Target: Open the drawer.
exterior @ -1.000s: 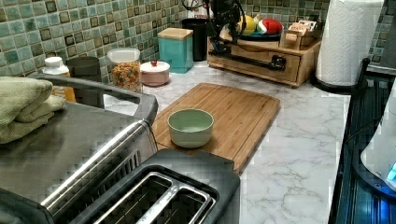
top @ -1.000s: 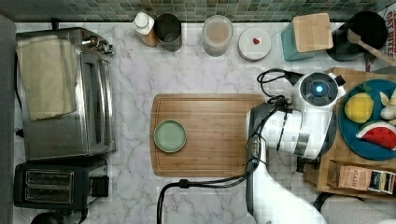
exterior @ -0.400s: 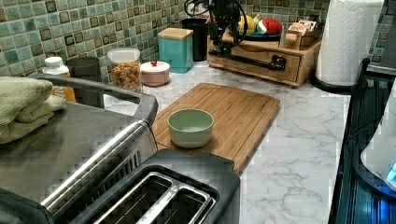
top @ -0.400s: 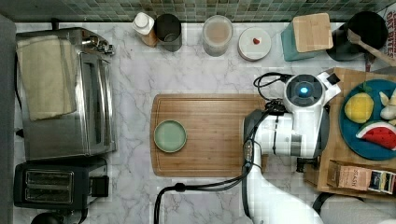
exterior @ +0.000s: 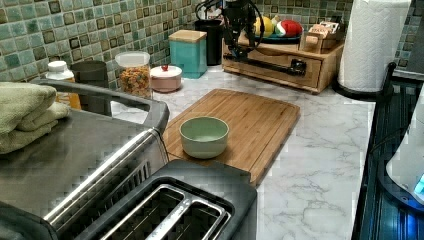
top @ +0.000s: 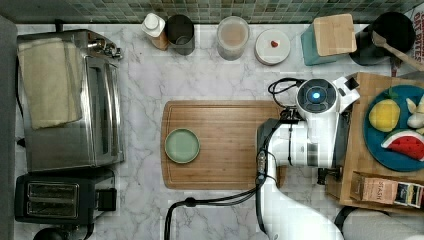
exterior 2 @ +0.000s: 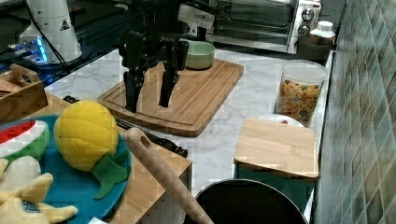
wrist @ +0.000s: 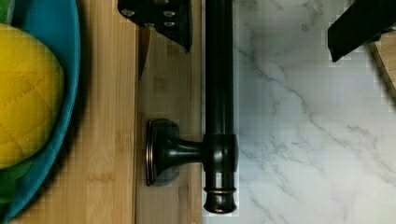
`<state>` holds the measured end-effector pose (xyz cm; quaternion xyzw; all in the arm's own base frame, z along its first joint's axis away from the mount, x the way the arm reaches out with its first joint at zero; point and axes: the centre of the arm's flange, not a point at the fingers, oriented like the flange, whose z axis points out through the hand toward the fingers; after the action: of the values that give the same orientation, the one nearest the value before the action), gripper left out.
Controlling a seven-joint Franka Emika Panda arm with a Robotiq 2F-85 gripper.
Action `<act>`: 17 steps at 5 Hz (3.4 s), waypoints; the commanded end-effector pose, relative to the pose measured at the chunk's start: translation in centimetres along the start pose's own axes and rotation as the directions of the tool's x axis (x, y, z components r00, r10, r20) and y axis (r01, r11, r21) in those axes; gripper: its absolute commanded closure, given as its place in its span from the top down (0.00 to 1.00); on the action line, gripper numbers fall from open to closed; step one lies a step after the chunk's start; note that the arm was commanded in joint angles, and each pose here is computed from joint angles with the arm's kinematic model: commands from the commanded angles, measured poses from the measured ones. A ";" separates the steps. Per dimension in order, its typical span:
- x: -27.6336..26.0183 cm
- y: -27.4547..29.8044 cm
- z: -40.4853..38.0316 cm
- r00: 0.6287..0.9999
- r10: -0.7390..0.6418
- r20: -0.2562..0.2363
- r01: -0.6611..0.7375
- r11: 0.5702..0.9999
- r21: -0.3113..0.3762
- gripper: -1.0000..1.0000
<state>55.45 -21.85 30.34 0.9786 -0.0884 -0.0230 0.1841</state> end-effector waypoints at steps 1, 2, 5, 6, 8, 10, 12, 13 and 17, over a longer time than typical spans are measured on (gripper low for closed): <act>-3.3 6.3 3.3 0.986 0.145 0.079 -0.147 0.989 0.021 1.00; -4.8 5.2 4.8 0.981 0.181 0.072 -0.187 0.977 0.104 1.00; -5.2 3.8 9.0 0.986 0.159 0.048 -0.162 0.984 0.068 1.00; -5.3 3.0 8.8 0.988 0.151 0.041 -0.154 0.985 0.081 1.00; -4.0 -0.3 7.0 0.991 0.135 0.018 -0.136 0.979 0.152 1.00; -3.8 -9.5 2.9 0.996 0.087 0.015 -0.088 0.957 0.277 1.00; -5.3 -18.0 -0.6 0.999 0.031 -0.029 -0.021 0.957 0.291 1.00; -5.7 -21.2 -1.7 0.995 -0.041 -0.090 0.067 0.946 0.318 1.00; -4.4 -30.7 -7.2 0.999 0.016 -0.051 0.003 0.930 0.366 1.00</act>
<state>53.52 -5.55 22.36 0.9866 -0.1543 -0.0319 0.0415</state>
